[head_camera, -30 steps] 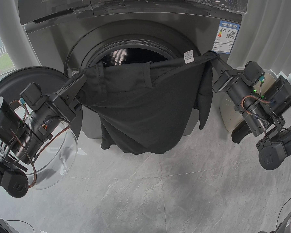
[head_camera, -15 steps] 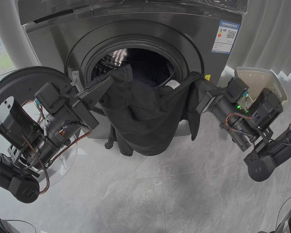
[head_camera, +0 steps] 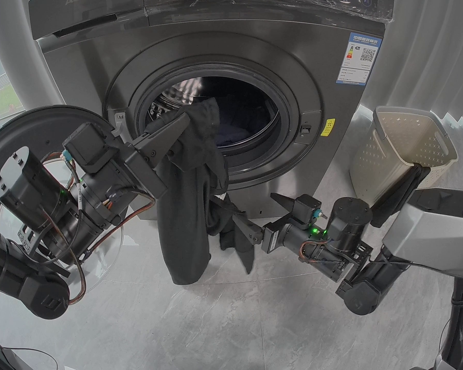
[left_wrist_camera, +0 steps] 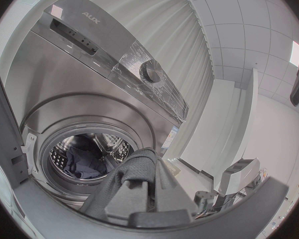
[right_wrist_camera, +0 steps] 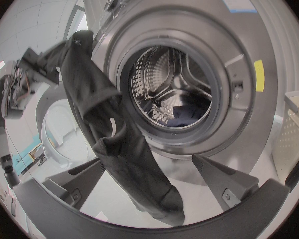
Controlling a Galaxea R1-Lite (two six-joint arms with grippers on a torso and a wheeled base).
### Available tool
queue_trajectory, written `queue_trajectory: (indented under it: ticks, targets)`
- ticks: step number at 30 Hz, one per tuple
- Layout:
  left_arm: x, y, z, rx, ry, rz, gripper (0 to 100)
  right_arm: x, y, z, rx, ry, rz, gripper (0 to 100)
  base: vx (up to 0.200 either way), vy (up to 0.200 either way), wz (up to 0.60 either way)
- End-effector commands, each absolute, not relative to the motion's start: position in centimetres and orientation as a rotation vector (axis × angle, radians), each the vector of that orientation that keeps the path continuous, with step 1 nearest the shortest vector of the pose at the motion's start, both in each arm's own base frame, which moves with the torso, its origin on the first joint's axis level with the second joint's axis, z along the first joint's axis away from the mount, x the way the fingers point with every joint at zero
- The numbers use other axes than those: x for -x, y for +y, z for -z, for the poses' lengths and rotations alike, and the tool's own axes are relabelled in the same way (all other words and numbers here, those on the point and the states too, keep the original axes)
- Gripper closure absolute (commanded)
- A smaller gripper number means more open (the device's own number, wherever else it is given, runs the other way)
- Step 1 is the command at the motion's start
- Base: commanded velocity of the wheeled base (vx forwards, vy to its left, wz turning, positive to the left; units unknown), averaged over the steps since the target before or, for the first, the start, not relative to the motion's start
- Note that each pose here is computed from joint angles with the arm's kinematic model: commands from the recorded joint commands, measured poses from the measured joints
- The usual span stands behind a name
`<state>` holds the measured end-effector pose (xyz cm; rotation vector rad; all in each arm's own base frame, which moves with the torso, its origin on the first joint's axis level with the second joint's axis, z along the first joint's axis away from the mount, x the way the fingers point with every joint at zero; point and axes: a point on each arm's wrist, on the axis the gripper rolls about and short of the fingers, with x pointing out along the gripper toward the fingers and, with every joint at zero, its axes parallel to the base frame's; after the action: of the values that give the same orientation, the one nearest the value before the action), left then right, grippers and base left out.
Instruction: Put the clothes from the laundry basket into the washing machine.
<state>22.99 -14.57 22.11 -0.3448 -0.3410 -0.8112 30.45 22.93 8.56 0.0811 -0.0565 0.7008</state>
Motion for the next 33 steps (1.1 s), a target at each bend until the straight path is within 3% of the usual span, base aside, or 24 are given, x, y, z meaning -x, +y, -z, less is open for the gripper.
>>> queue_trajectory:
  ticks: [1,9,25,33]
  targets:
    - [-22.9,-14.8,-22.1,0.345,-0.34,0.819,100,-32.1,24.6,-5.0,-0.06,-0.014,-0.731,0,0.0,0.0,0.0]
    - [-22.8,-14.7,-22.1,0.34,-0.344,0.818,100,-31.7,26.5,-3.1,-0.035,0.013,-0.782,0,0.0,0.0,0.0]
    - [-22.7,-14.9,-22.1,0.341,-0.343,0.824,100,-33.9,29.9,-4.5,-0.074,-0.117,-0.811,0,0.0,0.0,0.0]
    - [-22.6,-15.1,-22.3,0.349,-0.35,0.819,100,-36.4,31.3,-2.5,-0.052,-0.126,-0.788,0,0.0,0.0,0.0]
